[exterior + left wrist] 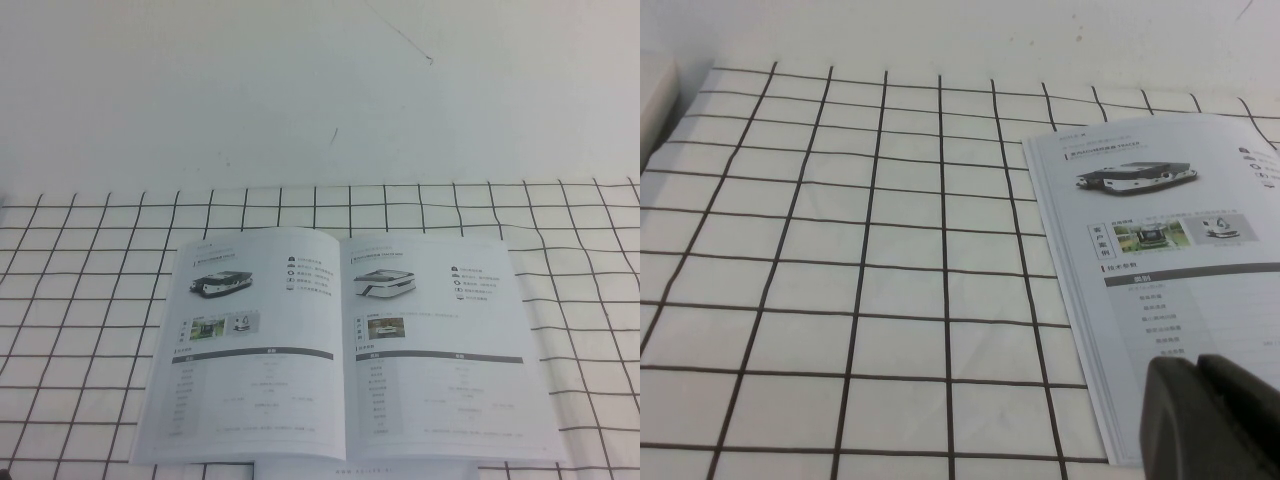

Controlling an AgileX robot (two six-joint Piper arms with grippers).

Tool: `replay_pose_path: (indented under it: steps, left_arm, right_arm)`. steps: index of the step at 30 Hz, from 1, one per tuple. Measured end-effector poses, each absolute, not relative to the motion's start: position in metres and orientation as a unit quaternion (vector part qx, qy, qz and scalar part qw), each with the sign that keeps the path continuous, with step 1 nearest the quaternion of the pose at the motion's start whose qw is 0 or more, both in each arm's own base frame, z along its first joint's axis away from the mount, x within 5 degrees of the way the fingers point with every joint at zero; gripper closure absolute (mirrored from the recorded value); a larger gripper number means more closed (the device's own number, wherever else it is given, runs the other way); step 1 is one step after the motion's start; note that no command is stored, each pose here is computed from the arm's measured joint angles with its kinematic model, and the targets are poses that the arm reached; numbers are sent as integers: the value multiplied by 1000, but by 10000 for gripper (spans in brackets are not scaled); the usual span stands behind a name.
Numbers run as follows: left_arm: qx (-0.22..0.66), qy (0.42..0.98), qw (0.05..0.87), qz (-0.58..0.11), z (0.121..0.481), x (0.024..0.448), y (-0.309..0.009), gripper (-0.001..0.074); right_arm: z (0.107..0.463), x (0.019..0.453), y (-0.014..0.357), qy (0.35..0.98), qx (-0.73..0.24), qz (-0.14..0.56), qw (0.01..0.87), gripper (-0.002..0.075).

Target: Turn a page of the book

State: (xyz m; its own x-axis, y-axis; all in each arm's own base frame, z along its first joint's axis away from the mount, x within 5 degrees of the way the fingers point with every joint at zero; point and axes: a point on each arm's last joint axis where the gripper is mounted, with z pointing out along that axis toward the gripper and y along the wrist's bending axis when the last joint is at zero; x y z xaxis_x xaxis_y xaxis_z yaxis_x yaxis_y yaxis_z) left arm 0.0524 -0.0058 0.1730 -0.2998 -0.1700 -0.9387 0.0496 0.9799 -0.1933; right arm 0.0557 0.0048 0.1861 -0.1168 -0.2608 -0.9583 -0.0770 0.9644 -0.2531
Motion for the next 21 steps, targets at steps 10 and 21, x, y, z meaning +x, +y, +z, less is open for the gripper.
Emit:
replay_pose_path:
  steps: [10, 21]
  left_arm:
    - [-38, 801, 590, -93, 173, 52, -6, 737]
    - [-37, 801, 591, -92, 173, 52, -6, 737]
  right_arm:
    - [165, 51, -1, 821, -66, -64, 563, 726]
    - [165, 51, -1, 821, -80, -75, 561, 726]
